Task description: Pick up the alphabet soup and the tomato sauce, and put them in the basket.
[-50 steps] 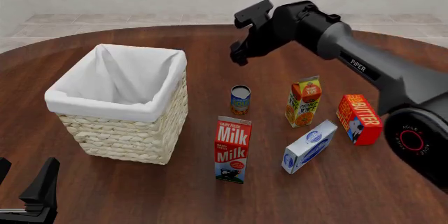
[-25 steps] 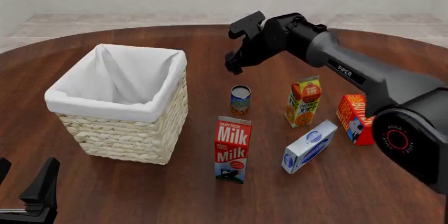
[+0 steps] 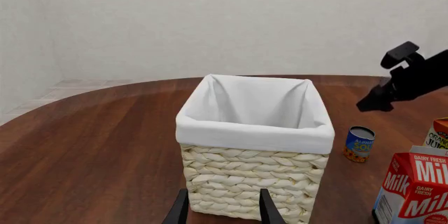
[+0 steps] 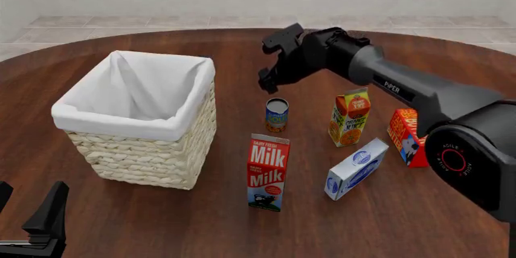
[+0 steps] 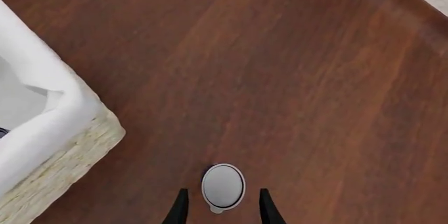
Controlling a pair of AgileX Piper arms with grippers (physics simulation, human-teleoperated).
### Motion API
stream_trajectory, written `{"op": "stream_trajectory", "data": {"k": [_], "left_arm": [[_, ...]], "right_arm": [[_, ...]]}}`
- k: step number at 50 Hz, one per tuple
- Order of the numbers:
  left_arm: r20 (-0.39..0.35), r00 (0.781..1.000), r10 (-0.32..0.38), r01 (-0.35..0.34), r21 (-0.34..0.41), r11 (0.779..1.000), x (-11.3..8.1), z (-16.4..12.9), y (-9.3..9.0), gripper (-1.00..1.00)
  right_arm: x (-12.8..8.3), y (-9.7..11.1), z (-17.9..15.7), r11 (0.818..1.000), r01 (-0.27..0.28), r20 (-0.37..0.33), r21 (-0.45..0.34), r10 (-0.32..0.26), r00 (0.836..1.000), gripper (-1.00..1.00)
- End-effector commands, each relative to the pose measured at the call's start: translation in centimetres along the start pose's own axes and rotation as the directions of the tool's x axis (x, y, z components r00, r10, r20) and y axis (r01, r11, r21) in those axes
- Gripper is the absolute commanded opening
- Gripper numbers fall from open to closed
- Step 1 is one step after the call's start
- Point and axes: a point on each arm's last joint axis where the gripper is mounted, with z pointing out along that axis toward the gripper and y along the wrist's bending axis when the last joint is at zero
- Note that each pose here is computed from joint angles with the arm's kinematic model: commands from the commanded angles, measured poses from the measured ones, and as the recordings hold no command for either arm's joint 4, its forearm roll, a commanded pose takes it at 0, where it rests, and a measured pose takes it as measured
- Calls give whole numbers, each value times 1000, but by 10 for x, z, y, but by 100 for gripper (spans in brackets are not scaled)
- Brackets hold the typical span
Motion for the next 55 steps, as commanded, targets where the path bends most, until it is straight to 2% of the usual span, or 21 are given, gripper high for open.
{"op": "stream_trajectory", "data": {"k": [1, 35, 55], "left_arm": [[0, 1000, 0, 0, 0, 1000, 0, 0, 0, 100], [0, 1000, 0, 0, 0, 1000, 0, 0, 0, 100], [0, 1000, 0, 0, 0, 1000, 0, 0, 0, 100]], "right_arm": [[7, 2, 6, 1000, -7, -3, -1, 7, 1000, 100], [17, -1, 23, 1000, -22, -24, 2, 22, 999, 100], [25, -11, 36, 999, -38, -46, 14, 38, 998, 100]]}}
